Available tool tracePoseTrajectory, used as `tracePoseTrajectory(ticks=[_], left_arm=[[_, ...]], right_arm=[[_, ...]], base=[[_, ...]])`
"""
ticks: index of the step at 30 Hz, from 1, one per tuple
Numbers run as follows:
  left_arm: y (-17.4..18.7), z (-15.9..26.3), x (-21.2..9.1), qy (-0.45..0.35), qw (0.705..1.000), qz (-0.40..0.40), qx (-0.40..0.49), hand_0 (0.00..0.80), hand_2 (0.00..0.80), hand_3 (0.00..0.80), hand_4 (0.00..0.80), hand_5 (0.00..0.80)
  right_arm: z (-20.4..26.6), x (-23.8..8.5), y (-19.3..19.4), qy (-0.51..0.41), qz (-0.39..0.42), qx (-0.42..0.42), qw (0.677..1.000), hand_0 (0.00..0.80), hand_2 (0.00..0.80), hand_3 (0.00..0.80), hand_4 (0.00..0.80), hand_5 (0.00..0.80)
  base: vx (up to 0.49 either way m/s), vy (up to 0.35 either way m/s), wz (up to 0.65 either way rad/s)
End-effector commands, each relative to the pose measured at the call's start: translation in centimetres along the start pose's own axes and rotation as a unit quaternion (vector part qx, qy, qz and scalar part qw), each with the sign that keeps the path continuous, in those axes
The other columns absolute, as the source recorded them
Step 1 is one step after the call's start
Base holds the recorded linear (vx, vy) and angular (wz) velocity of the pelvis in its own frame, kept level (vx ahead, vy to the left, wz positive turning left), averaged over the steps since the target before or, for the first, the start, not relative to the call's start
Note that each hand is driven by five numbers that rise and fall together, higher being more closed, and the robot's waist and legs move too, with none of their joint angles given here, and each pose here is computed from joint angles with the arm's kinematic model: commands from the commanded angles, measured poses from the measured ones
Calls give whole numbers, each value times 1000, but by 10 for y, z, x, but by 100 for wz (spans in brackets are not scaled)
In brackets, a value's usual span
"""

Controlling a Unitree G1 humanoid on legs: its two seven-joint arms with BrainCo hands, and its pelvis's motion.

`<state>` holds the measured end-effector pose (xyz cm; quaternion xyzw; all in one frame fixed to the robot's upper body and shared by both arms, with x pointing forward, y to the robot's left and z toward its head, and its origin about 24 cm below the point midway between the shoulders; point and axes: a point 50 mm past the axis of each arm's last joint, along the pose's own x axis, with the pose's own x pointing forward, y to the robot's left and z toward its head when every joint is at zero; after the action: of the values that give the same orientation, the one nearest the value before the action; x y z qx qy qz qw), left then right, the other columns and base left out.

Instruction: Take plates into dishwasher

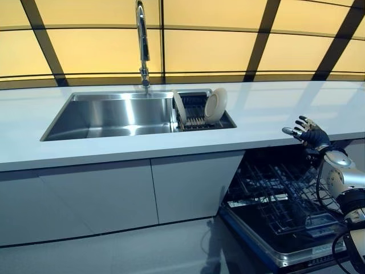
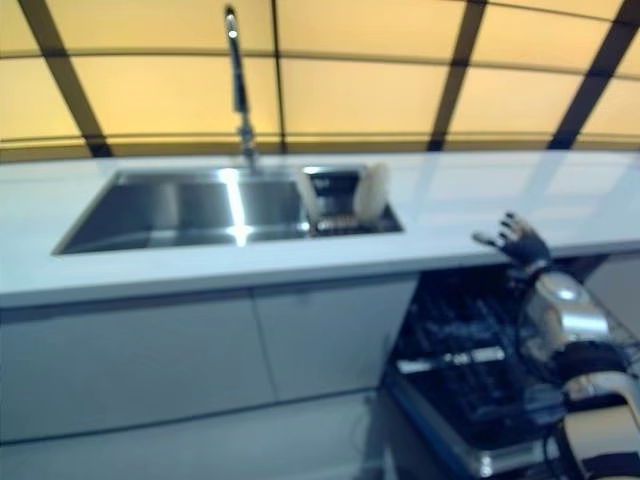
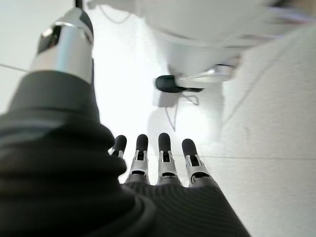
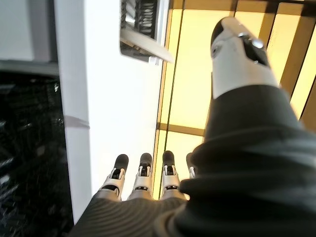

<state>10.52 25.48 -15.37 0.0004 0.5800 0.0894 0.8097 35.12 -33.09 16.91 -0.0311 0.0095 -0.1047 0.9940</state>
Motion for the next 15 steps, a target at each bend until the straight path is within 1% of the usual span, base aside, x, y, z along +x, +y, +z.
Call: tracePoseTrajectory(ticks=[1,7,11,13,15], left_arm=[[5,-7,-1,10,1000,1,1,0,0,0,0,0],[-1,-5,0,8,1000,-9,2,0,0,0,0,0],[4,-9,-2,12,999,-16,32,0,0,0,0,0],[8,-11,-3,15,999,-16,39,0,0,0,0,0],[11,-10,-3,17,999,-16,34,0,0,0,0,0]], right_arm=[[31,2,8,-69,23,-12,997,0,0,0,0,0],[27,2,8,-61,30,-12,998,0,0,0,0,0],[16,-3,7,-60,34,-10,998,0,0,0,0,0],[10,-6,1,-56,26,-10,998,0,0,0,0,0],[13,-6,-2,-41,19,-13,999,0,0,0,0,0]], base=[[112,73,0],[111,75,-3],[98,118,-6],[230,27,12],[428,-139,46]])
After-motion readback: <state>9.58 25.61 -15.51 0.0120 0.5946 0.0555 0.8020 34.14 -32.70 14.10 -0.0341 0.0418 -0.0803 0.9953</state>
